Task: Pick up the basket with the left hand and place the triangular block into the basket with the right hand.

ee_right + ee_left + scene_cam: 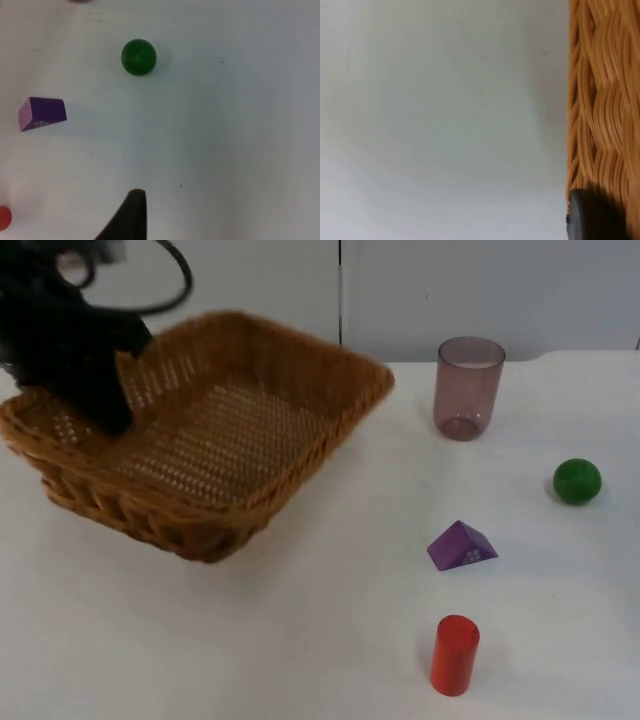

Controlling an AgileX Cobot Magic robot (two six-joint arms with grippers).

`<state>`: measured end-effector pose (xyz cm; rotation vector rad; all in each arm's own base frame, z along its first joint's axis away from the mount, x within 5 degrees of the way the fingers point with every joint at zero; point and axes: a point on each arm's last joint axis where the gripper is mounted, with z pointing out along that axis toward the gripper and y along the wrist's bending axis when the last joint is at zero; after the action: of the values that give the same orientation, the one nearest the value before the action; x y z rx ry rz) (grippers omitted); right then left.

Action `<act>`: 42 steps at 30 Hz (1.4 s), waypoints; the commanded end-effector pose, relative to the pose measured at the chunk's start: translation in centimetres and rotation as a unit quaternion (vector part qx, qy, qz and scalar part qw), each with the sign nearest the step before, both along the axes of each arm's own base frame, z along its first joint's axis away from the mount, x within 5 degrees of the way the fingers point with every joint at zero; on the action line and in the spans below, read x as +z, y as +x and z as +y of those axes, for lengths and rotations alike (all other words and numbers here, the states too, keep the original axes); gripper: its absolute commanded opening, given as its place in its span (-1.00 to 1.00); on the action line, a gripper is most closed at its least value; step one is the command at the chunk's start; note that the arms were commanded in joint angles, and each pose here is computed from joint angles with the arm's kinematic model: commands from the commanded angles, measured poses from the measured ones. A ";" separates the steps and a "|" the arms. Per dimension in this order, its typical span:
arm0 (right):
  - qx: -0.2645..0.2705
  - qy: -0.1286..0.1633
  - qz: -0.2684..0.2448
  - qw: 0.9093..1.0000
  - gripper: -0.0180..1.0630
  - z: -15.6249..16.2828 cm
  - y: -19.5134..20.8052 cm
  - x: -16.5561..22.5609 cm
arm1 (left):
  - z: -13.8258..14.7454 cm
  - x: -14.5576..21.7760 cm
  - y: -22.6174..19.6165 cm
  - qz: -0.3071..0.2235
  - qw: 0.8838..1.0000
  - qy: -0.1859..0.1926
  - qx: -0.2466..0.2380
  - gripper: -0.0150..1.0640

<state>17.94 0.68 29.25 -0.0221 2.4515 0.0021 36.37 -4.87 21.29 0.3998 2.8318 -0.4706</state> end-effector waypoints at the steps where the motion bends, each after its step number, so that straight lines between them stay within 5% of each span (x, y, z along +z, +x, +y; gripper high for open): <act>1: -0.002 -0.002 -0.006 1.000 0.98 -0.1 -0.1 0.3 | 0.6 2.1 -2.5 -0.034 0.997 -0.042 0.056 -0.98; 7: -0.002 0.000 -0.002 1.000 0.98 -0.1 -0.2 0.2 | 3.6 1.8 -9.3 -0.068 0.978 -0.089 0.176 -0.98; 14: -0.004 0.012 0.003 1.000 0.98 0.1 -0.2 0.2 | 5.1 2.0 -14.7 -0.107 0.961 -0.116 0.228 -0.98; 18: -0.004 0.012 0.003 1.000 0.98 0.1 -0.2 0.2 | 5.0 2.7 -16.2 -0.137 0.954 -0.130 0.235 -0.98; 27: -0.005 0.018 0.005 1.000 0.98 0.2 -0.3 0.1 | 4.7 2.9 -16.9 -0.136 0.958 -0.132 0.216 -0.98; 33: 0.055 0.021 0.009 0.998 0.98 0.9 -0.3 0.1 | 4.6 3.0 -16.9 -0.139 0.956 -0.143 0.216 -0.98; 38: 0.106 0.065 0.043 0.991 0.98 2.3 1.0 0.5 | 4.6 3.0 -16.9 -0.140 0.956 -0.142 0.217 -0.98; 42: 0.158 0.041 0.062 0.985 0.91 4.3 3.5 1.0 | 4.6 3.0 -16.9 -0.140 0.956 -0.142 0.217 -0.98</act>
<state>20.67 4.31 30.10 -0.3231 2.5366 0.2480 19.43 -0.15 23.87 -0.1624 2.4591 -0.6122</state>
